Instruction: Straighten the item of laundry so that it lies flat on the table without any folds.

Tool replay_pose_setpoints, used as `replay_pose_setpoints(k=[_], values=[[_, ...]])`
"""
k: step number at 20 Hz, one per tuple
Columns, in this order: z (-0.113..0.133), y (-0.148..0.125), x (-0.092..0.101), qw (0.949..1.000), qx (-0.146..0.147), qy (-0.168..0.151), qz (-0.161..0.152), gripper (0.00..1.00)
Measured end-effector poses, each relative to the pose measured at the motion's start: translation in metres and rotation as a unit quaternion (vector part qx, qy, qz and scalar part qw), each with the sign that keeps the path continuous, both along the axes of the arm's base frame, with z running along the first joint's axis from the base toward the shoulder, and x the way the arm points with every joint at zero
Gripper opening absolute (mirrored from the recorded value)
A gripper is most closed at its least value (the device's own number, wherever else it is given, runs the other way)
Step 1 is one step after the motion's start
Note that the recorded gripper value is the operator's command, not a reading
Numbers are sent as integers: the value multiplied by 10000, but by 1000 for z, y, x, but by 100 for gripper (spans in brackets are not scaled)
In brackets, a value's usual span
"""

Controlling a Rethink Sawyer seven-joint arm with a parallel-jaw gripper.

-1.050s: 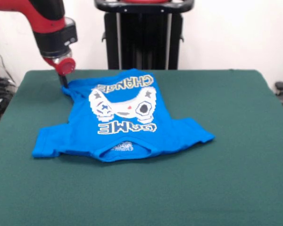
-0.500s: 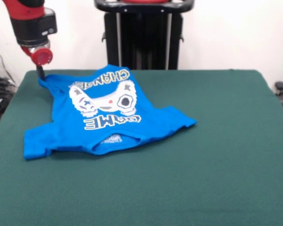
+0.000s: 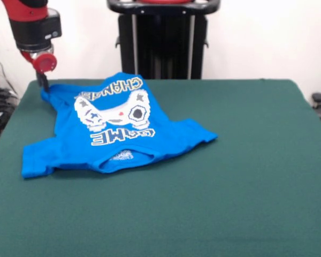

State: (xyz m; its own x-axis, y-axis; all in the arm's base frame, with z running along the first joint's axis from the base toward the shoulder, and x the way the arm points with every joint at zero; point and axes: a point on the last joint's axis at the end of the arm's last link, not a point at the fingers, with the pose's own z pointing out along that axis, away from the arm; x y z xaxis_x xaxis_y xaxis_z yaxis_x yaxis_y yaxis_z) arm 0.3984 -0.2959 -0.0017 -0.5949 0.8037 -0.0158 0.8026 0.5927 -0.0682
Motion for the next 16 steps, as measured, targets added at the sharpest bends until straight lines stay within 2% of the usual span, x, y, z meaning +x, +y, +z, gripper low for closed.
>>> replay_pose_setpoints(k=[8,16], values=[[1,-1,-1,10000,-31,-3,41,100],[18,-6,11,9997,-180,-147,110,100]])
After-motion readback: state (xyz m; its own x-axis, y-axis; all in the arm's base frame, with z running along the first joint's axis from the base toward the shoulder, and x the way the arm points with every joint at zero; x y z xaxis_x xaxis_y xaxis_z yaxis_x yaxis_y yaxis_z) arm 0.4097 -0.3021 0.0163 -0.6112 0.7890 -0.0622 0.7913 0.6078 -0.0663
